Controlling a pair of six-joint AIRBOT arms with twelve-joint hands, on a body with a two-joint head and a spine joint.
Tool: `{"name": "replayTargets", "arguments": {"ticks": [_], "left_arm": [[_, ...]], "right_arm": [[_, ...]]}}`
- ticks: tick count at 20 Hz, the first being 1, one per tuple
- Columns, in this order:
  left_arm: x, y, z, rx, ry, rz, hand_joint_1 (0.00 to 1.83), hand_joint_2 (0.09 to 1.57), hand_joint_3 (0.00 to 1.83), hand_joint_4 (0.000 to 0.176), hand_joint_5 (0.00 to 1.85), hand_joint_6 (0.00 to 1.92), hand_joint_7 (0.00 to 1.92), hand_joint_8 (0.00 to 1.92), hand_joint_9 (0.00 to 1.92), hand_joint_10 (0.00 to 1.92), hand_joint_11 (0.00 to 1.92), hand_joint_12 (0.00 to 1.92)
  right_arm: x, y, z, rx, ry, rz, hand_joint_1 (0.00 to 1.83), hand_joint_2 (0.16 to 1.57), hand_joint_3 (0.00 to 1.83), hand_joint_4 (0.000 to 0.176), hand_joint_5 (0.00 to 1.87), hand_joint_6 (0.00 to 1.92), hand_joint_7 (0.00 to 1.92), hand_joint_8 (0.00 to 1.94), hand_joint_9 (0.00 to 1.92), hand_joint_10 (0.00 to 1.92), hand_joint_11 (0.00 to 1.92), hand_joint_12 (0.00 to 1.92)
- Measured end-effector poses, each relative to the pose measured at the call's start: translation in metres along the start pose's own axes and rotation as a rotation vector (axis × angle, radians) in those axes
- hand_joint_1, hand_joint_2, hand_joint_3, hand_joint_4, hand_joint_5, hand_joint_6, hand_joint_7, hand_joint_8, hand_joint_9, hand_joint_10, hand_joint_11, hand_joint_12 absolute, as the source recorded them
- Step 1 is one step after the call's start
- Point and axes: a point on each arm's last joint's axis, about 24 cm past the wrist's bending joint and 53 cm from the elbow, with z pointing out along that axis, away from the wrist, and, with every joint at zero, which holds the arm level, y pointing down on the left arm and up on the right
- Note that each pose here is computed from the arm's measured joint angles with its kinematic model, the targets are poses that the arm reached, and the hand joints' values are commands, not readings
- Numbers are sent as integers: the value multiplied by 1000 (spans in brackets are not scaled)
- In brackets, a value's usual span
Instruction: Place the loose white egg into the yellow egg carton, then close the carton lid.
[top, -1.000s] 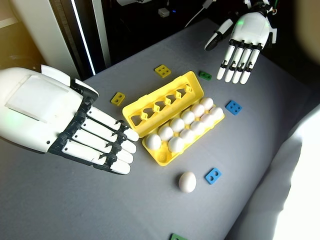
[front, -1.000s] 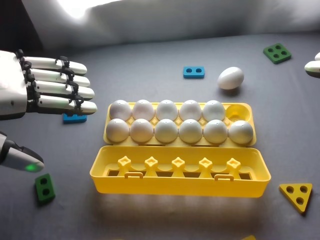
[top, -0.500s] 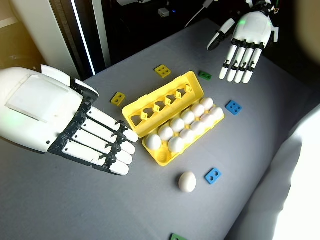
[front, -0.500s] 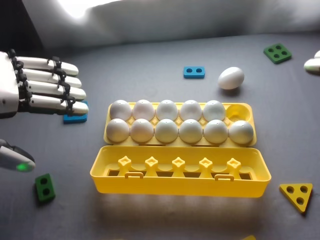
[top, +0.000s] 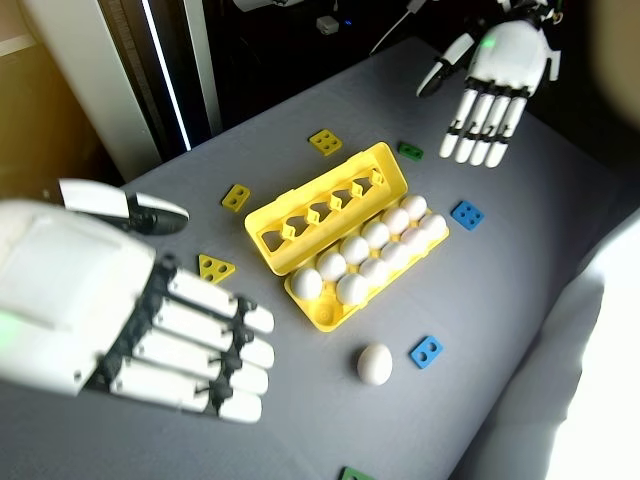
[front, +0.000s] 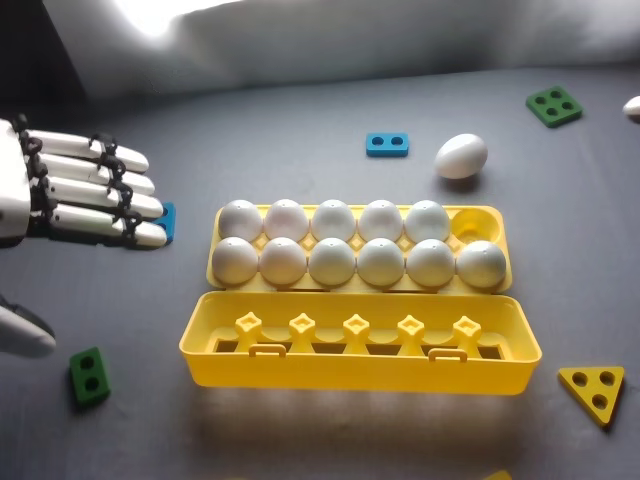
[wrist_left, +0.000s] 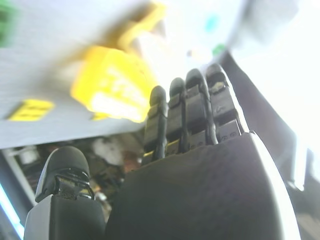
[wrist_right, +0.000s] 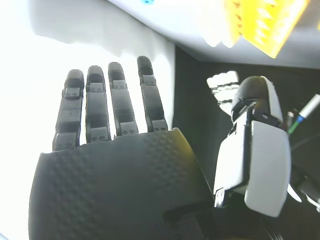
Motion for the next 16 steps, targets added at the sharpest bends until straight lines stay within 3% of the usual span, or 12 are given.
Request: {"name": "replayTargets", "arguments": {"ticks": [2,3,5,8,10,15,16], "left_arm": [[-3,-1,-1,5,-13,-29,0,1150,7,0,147,0,139,1,109,1,9,124],[-3,-2,-1,9,-9,-39,0,1157,10,0,137,0,125,0,101,0,6,124],[1,-4,0,14,14,-37,0,1145,3,0,161,9,144,8,117,7,25,136],[-4,-6,0,18,21,-42,0,1142,1,0,166,8,159,10,139,13,41,150],[6,-5,1,23,66,-45,0,1140,0,0,139,0,132,0,114,1,14,142],[30,10,-12,-18,113,-105,0,1130,0,0,193,0,169,3,151,1,5,237],[40,13,-17,-19,145,-106,0,1128,0,0,181,1,161,1,138,1,0,214]], "right_arm": [[2,7,14,-26,0,2,205,805,0,79,253,2,68,1,68,4,0,389],[1,7,21,-28,-2,-4,203,788,0,86,252,1,39,0,53,1,0,438],[-5,-4,34,-8,-16,2,261,784,0,84,282,4,16,0,41,0,0,503],[-6,-14,50,16,-14,-26,273,771,0,103,303,4,0,0,5,2,0,558],[-9,-7,63,-3,-21,-66,289,768,0,108,313,6,0,0,4,1,0,560],[-18,4,90,-60,-27,-115,413,785,0,115,388,6,0,0,0,0,0,322],[-19,3,95,-65,-25,-133,427,786,1,116,397,4,0,0,0,0,0,278]]}}
